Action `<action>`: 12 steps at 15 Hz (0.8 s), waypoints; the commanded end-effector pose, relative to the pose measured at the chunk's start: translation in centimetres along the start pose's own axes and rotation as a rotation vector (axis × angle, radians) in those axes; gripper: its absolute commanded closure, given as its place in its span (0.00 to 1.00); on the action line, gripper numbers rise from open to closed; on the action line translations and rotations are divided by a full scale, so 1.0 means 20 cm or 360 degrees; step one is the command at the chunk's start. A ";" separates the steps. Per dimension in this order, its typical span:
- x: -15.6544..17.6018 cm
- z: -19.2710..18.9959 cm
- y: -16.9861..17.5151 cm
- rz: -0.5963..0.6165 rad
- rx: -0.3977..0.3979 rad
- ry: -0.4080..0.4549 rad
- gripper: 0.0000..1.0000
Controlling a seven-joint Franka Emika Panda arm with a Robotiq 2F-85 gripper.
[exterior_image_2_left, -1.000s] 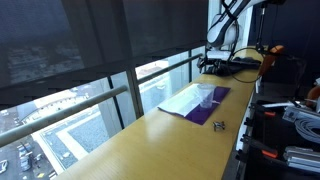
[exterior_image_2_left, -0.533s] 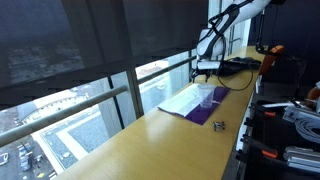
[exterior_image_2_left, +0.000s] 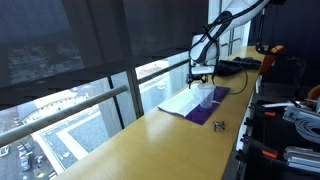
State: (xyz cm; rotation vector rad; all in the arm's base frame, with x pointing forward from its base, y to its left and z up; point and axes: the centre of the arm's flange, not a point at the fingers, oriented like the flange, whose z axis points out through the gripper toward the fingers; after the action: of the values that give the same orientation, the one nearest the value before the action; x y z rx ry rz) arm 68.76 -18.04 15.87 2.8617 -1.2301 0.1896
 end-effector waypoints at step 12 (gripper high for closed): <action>-0.12 0.14 0.07 0.0001 -0.0033 0.0097 0.12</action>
State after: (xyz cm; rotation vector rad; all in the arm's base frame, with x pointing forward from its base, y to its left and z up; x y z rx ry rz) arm 66.80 -17.69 12.66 2.8328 -1.2104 0.2201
